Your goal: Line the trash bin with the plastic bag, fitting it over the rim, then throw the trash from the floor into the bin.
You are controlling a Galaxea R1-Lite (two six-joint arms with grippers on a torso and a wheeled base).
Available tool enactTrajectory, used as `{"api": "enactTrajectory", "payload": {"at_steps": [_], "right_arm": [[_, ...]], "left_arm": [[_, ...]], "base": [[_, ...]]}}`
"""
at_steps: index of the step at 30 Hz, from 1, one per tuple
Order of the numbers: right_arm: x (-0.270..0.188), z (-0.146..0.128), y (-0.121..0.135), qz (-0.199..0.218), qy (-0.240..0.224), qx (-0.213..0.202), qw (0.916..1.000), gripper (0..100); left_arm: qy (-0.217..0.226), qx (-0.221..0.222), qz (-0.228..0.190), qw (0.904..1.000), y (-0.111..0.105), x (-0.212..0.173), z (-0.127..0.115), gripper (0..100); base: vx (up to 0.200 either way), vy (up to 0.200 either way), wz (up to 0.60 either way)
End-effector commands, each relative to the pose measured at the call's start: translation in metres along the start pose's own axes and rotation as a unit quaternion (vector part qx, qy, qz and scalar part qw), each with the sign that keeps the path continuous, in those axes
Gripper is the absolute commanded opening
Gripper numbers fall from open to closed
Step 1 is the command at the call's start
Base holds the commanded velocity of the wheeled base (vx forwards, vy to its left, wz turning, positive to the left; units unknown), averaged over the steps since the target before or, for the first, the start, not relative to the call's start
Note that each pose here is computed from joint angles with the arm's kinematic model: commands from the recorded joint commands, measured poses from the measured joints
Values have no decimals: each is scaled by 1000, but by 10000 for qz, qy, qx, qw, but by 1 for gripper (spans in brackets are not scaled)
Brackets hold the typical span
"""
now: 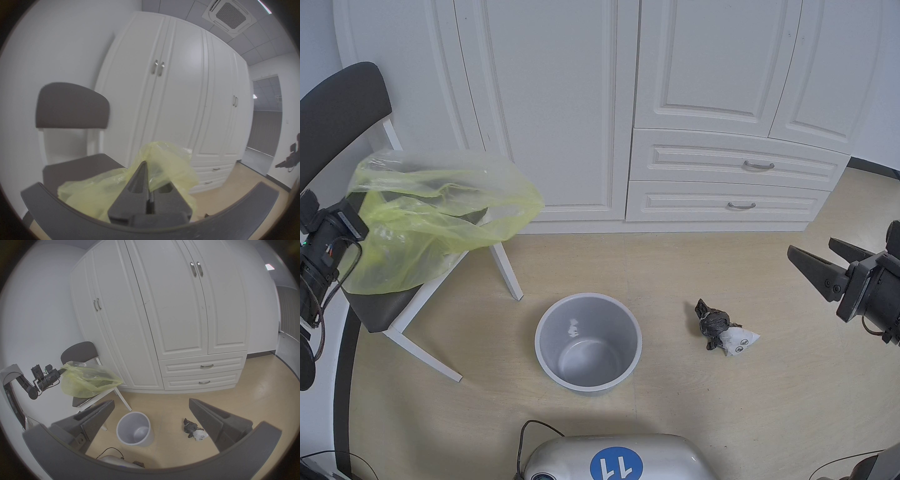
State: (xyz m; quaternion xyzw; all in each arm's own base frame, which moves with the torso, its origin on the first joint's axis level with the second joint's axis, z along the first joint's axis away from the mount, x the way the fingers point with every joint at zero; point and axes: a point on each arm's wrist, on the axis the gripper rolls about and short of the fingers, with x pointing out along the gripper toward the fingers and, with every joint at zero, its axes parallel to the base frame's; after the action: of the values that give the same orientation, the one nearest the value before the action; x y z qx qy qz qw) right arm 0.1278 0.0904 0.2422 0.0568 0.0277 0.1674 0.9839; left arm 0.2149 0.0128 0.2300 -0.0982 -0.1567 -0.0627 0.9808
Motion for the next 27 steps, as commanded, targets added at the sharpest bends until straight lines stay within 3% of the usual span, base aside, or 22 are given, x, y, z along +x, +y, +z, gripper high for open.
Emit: {"api": "enactTrajectory", "payload": {"at_steps": [1, 5, 8, 14, 23, 27], "right_arm": [[11, -14, 8, 128, 245, -94, 9996, 100], [9, -16, 14, 290, 299, -118, 9991, 100], [13, -21, 19, 374, 417, -150, 9983, 100], [23, -29, 22, 366, 626, -202, 9972, 100], [27, -42, 32, 563, 796, -269, 9949, 100], [32, -44, 41, 750, 362, -83, 9965, 100]], "left_arm": [[-163, -216, -1233, 9920, -60, -46, 36, 0], [-33, -331, -1662, 9855, -69, -78, 53, 0], [68, -482, -2400, 9695, -75, -110, 67, 0], [46, -488, -3181, 9468, -71, -147, 79, 0], [-58, -414, -3359, 9410, -70, -155, 82, 0], [-136, -383, -3685, 9287, -69, -163, 84, 0]], "base": [[0, 0, 0], [0, 0, 0], [0, 0, 0], [0, 0, 0], [0, 0, 0], [0, 0, 0]]}}
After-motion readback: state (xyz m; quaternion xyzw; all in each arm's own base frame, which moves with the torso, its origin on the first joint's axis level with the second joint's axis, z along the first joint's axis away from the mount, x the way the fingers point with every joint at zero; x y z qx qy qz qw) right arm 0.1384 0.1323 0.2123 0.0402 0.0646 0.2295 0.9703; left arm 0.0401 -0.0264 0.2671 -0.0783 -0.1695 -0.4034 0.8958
